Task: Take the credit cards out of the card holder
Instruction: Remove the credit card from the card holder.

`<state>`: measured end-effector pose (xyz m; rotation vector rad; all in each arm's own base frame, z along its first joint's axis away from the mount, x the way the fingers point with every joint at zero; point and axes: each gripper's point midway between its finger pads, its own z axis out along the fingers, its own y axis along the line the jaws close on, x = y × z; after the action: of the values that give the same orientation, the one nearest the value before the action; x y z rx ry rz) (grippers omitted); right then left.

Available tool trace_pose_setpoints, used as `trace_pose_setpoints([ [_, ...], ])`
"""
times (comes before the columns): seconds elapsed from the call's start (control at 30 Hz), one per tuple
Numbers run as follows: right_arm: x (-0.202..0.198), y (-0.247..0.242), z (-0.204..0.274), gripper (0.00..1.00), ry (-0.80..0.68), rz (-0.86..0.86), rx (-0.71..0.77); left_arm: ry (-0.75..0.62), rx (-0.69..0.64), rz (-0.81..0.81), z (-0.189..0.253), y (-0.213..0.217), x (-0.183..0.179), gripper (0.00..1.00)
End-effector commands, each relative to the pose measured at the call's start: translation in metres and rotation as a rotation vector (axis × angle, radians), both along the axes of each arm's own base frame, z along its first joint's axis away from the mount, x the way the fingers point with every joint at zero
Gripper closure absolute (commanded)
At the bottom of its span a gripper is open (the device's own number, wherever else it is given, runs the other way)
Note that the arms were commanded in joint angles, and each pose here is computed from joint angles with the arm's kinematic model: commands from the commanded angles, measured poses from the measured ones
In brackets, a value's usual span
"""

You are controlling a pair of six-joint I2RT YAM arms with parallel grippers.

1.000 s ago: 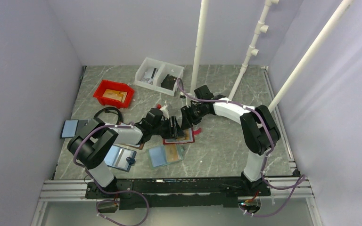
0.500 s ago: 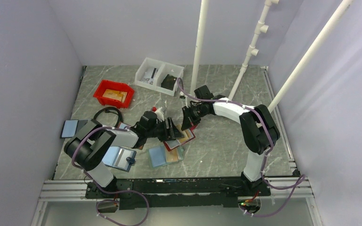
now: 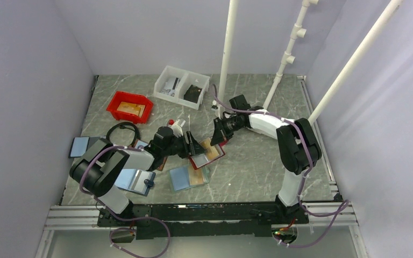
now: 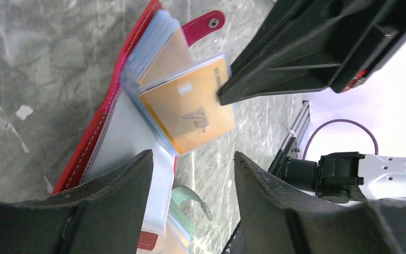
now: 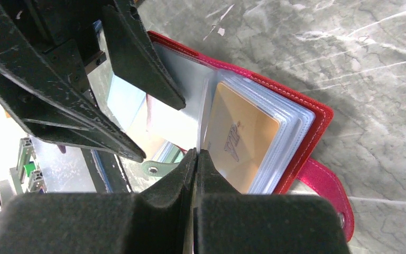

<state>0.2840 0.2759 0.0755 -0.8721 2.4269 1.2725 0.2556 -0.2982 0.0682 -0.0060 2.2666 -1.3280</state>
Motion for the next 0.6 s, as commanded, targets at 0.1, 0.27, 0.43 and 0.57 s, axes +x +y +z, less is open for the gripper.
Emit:
trace_pose_setpoints([
  [0.1, 0.009, -0.002, 0.001, 1.00, -0.037, -0.010, -0.014, -0.094, -0.102, -0.025, 0.027, -0.017, 0.018, 0.42],
  [0.27, 0.011, -0.005, -0.010, 0.94, -0.021, -0.022, -0.044, -0.039, -0.086, 0.012, 0.013, -0.017, 0.024, 0.45],
  [0.43, 0.011, -0.006, -0.018, 0.85, -0.001, -0.022, -0.067, 0.015, -0.034, 0.060, -0.004, -0.012, 0.027, 0.44],
  [0.57, 0.011, -0.008, -0.023, 0.79, 0.004, -0.024, -0.088, 0.050, -0.003, 0.066, -0.013, -0.011, 0.029, 0.44],
])
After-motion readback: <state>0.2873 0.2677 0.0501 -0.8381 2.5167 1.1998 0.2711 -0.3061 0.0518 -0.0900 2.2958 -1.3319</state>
